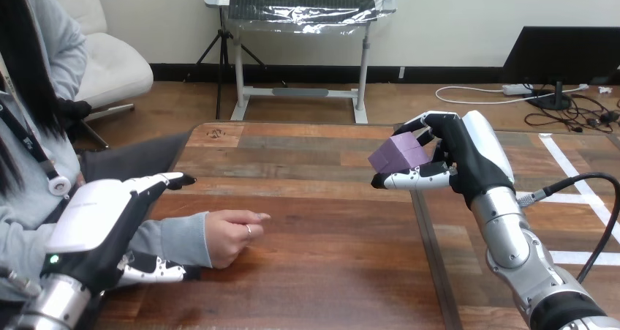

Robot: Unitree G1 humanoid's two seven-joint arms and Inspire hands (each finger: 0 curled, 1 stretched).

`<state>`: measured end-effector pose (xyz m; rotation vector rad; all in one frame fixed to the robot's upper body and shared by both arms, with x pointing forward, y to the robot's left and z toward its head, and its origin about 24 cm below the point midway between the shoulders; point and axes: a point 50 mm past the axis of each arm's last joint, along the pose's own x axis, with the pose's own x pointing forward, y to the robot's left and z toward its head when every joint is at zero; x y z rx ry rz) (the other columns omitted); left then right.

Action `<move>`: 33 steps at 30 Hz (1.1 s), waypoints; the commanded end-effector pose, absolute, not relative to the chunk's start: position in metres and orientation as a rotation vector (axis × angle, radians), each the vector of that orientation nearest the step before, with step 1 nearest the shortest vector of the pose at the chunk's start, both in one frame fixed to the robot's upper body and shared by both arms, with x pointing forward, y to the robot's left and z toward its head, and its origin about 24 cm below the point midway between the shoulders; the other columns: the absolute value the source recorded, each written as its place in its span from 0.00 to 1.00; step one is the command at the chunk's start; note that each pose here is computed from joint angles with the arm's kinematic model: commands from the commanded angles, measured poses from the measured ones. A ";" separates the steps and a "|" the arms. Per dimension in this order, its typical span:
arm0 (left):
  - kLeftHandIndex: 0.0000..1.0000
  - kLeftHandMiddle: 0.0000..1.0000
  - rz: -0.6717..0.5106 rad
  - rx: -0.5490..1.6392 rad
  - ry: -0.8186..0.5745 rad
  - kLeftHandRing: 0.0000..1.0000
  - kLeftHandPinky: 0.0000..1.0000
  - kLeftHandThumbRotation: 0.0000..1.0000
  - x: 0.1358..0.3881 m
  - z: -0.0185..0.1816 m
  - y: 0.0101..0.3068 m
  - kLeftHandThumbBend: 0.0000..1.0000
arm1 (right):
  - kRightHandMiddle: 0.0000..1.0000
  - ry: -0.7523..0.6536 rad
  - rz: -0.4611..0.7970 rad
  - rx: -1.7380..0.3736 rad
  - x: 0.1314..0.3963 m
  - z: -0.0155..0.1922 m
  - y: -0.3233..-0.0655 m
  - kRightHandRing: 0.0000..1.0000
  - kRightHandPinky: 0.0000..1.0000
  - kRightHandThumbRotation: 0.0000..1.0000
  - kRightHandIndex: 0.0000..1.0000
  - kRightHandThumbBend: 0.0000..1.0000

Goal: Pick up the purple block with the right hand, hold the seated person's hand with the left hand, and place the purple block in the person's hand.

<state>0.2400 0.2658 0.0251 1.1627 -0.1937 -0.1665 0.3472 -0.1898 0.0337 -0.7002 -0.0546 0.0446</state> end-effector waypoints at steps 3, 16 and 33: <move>0.77 0.77 -0.170 1.211 -0.251 0.77 0.74 0.19 0.263 0.045 0.269 1.00 | 0.15 -0.188 0.039 -0.647 0.357 0.061 -0.179 0.10 0.05 0.00 0.18 0.36; 0.75 0.75 -0.205 1.261 -0.195 0.75 0.72 0.19 0.271 0.039 0.273 1.00 | 0.15 -0.217 0.058 -0.632 0.352 0.064 -0.179 0.10 0.05 0.00 0.17 0.36; 0.72 0.72 -0.220 1.283 -0.139 0.73 0.69 0.21 0.276 0.026 0.277 1.00 | 0.14 -0.251 0.079 -0.602 0.343 0.068 -0.178 0.09 0.05 0.00 0.17 0.35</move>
